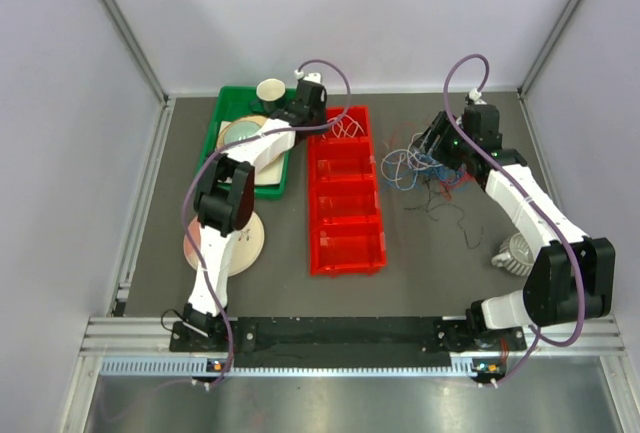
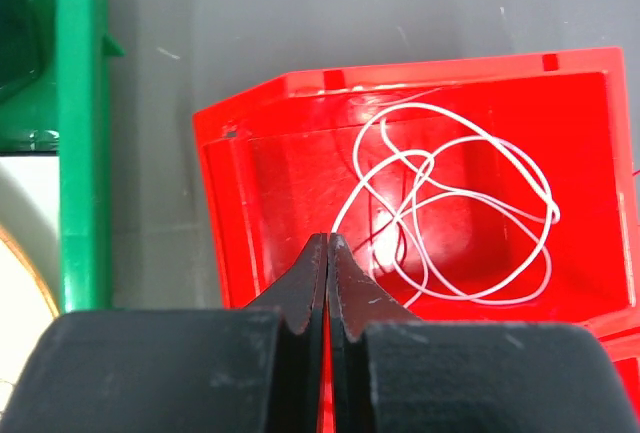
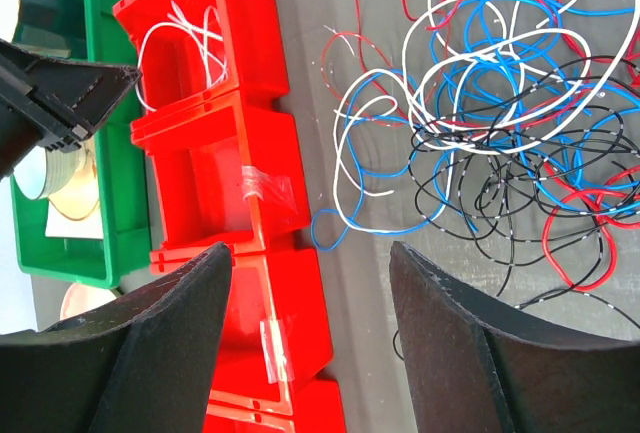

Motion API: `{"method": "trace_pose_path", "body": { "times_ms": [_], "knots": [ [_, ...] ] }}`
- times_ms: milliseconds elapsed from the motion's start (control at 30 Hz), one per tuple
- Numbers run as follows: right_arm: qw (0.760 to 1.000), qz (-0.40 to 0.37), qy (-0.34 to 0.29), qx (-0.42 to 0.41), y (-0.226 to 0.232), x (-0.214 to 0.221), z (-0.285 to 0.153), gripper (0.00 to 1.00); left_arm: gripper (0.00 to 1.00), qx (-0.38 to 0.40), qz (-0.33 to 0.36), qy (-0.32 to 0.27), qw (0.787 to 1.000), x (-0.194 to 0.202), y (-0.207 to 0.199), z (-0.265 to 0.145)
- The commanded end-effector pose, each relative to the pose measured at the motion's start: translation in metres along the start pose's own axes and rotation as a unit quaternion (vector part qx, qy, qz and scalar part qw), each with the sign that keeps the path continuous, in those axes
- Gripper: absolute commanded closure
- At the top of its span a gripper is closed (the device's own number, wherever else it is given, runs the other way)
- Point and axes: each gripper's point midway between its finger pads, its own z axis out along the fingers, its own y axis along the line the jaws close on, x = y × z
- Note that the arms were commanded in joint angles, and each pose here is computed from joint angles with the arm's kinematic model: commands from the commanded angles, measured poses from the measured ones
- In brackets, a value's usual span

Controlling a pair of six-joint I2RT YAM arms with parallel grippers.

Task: Untangle the cables

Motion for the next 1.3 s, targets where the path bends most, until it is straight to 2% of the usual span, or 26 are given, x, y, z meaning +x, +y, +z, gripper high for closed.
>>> {"method": "trace_pose_path", "body": {
  "times_ms": [0, 67, 200, 300, 400, 533, 567, 733, 867, 967, 1000, 1067, 1100, 1167, 1200, 1267],
  "knots": [
    [1.000, -0.004, -0.025, -0.003, 0.002, -0.011, -0.009, 0.36, 1.00, 0.019, 0.017, -0.031, 0.999, -0.022, -0.012, 0.001],
    [1.000, -0.004, -0.026, -0.001, 0.001, -0.012, -0.008, 0.35, 1.00, 0.020, 0.023, -0.022, 0.999, -0.015, -0.012, 0.005],
    [0.999, -0.007, -0.032, 0.017, -0.005, -0.014, -0.006, 0.35, 0.82, 0.015, 0.039, -0.004, 0.999, -0.005, -0.011, 0.011],
    [0.997, -0.018, -0.045, 0.058, -0.020, -0.021, -0.004, 0.35, 0.77, 0.010, 0.046, -0.006, 0.999, -0.008, -0.009, 0.008],
    [0.993, -0.039, -0.051, 0.102, -0.033, -0.021, -0.005, 0.35, 0.68, 0.011, 0.058, -0.023, 0.998, -0.024, -0.011, -0.004],
    [0.994, -0.057, -0.029, 0.091, -0.021, -0.008, 0.006, 0.33, 0.52, 0.011, 0.070, -0.041, 0.997, -0.041, -0.013, -0.015],
    [0.994, -0.069, -0.018, 0.084, -0.012, 0.002, 0.011, 0.32, 0.43, 0.012, 0.071, -0.044, 0.996, -0.043, -0.013, -0.017],
    [0.996, -0.055, 0.039, 0.064, 0.002, 0.026, 0.048, 0.30, 0.21, 0.009, 0.062, -0.068, 0.996, -0.066, -0.015, -0.043],
    [0.996, -0.037, 0.063, 0.043, 0.012, 0.033, 0.076, 0.33, 0.18, 0.021, 0.058, -0.090, 0.994, -0.082, -0.020, -0.065],
    [0.996, -0.029, 0.072, 0.040, 0.013, 0.035, 0.095, 0.40, 0.18, 0.033, 0.051, -0.107, 0.992, -0.095, -0.025, -0.086],
    [0.997, -0.027, 0.069, 0.036, 0.017, 0.031, 0.099, 0.48, 0.18, 0.036, 0.049, -0.115, 0.992, -0.099, -0.026, -0.096],
    [0.996, -0.024, 0.075, 0.037, 0.017, 0.032, 0.110, 0.58, 0.18, 0.037, 0.045, -0.116, 0.992, -0.097, -0.024, -0.102],
    [0.996, -0.024, 0.076, 0.038, 0.017, 0.032, 0.113, 0.75, 0.17, 0.041, 0.041, -0.130, 0.990, -0.106, -0.025, -0.114],
    [0.997, -0.026, 0.069, 0.030, 0.023, 0.025, 0.114, 0.96, 0.18, 0.044, 0.035, -0.128, 0.990, -0.102, -0.024, -0.119],
    [0.997, -0.026, 0.068, 0.023, 0.028, 0.022, 0.112, 1.00, 0.18, 0.046, 0.033, -0.131, 0.990, -0.104, -0.025, -0.125],
    [0.998, -0.032, 0.044, 0.002, 0.045, 0.003, 0.093, 1.00, 0.18, 0.053, 0.029, -0.125, 0.990, -0.100, -0.026, -0.128]
  ]
}}
